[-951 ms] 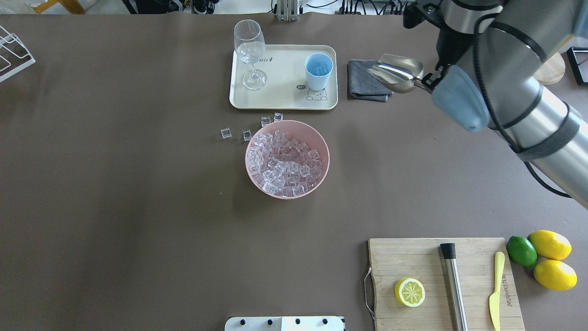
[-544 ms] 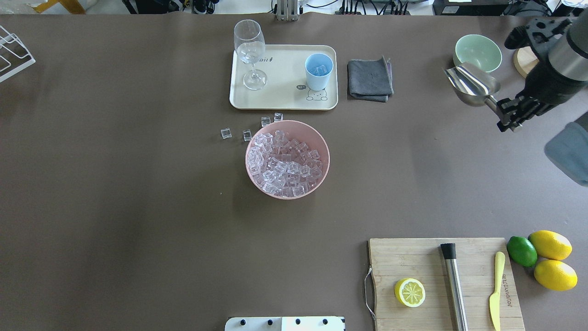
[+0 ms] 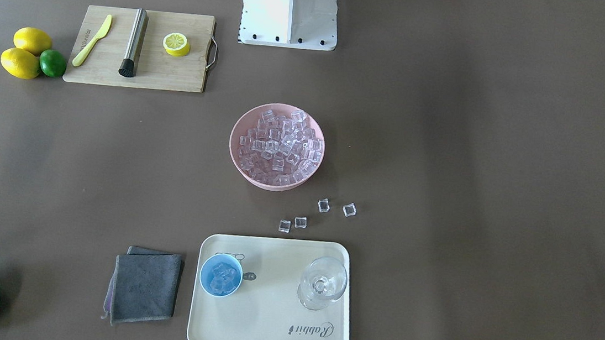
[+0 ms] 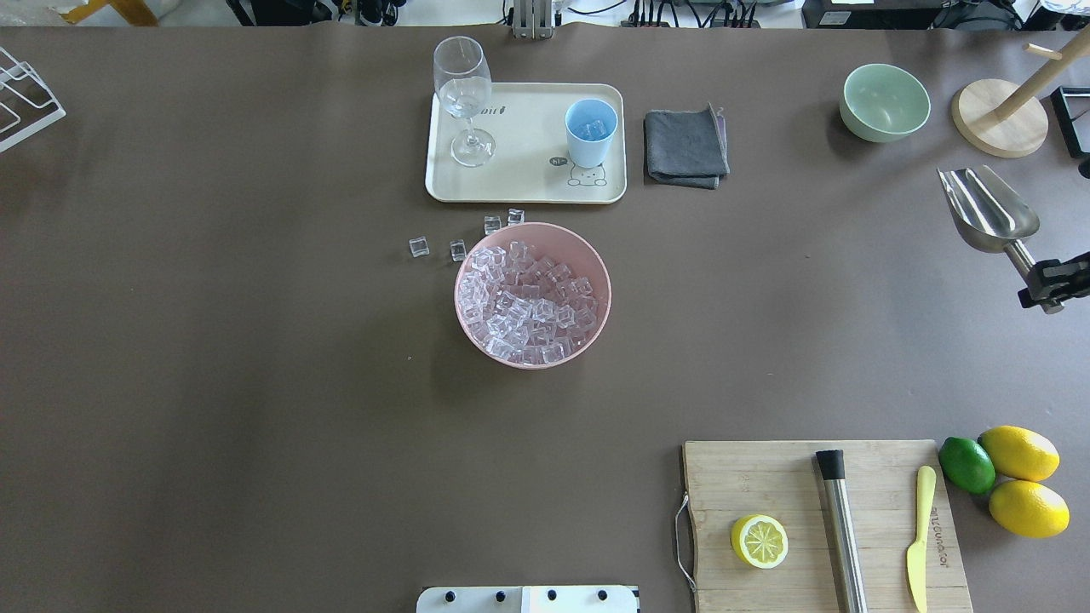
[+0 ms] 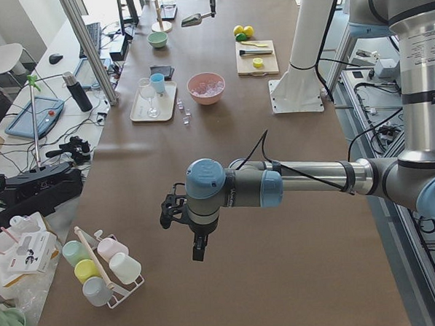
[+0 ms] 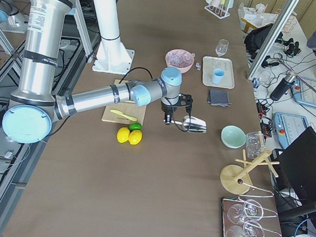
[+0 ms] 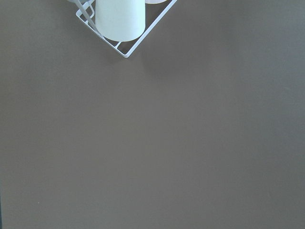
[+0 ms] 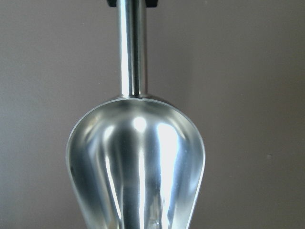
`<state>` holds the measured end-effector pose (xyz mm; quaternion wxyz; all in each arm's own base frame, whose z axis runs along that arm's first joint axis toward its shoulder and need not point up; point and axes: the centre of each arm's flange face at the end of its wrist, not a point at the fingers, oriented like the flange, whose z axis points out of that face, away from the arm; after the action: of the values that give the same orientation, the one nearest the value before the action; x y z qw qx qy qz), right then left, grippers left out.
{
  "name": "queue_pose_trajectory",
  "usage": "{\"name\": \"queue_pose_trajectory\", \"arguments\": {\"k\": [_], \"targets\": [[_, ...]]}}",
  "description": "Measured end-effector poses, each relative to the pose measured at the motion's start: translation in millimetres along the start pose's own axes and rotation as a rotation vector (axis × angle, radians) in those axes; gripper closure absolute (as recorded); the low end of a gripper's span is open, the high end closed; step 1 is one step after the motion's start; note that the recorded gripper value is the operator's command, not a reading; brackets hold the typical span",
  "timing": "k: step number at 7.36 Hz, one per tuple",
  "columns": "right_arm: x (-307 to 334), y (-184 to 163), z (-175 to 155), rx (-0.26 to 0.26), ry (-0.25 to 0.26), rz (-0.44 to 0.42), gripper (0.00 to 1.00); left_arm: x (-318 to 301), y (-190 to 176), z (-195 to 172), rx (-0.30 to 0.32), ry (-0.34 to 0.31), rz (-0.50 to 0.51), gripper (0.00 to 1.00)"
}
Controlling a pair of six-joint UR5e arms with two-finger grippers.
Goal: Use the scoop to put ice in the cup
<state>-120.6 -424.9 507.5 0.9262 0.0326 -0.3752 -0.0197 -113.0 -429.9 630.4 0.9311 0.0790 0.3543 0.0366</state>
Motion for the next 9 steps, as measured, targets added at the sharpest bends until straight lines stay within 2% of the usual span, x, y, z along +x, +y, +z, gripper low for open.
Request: {"name": "queue_pose_trajectory", "arguments": {"k": [4,9], "targets": [[97,31,49,0.020,0.016,0.009,1.00,2,-2,-2,0.003,0.000,0.005,0.01],[134,35,82,0.012,0.042,0.047,1.00,2,-2,-1,0.003,0.000,0.005,0.01]]}}
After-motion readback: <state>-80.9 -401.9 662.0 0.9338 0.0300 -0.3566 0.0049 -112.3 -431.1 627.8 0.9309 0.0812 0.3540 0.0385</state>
